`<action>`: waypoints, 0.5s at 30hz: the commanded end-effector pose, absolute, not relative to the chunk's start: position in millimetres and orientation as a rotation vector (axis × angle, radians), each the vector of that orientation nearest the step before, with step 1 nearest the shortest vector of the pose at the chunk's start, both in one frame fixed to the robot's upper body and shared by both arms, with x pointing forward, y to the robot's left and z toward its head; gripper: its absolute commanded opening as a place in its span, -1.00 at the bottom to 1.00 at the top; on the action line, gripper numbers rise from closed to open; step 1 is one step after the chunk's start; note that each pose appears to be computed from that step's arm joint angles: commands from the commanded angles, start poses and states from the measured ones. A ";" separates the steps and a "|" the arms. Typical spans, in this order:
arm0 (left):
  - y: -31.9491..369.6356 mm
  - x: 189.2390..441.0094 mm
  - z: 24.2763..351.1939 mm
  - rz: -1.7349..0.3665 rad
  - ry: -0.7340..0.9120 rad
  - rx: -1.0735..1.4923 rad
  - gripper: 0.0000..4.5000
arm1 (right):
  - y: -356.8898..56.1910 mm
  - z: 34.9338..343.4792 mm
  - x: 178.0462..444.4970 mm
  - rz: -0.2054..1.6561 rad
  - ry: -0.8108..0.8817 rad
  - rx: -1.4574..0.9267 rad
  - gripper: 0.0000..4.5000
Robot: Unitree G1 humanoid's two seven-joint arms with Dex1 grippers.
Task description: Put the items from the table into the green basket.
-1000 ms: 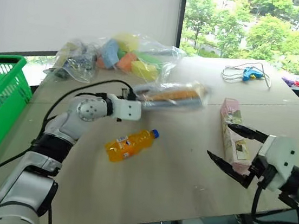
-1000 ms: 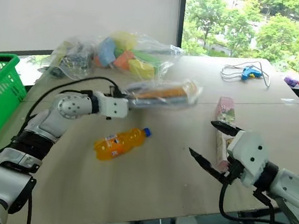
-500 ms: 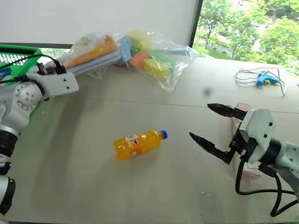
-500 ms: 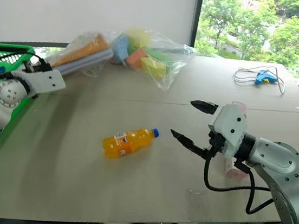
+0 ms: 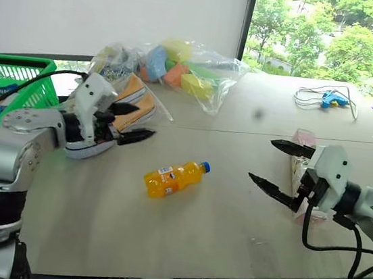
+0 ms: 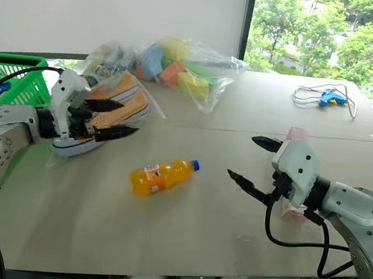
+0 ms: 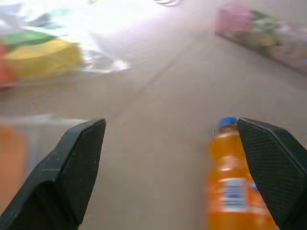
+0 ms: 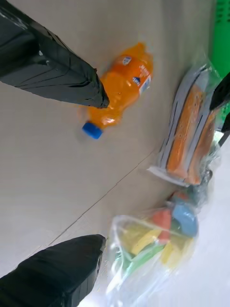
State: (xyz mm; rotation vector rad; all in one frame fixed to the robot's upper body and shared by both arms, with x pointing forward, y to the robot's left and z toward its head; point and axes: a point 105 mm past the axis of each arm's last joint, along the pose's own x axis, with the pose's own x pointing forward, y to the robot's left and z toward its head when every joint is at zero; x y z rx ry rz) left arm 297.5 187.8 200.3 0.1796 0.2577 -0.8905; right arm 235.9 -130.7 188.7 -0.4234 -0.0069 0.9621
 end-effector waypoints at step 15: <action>142.3 275.8 138.0 -0.893 0.745 0.426 0.99 | -157.2 185.7 184.6 1.040 0.159 -0.400 1.00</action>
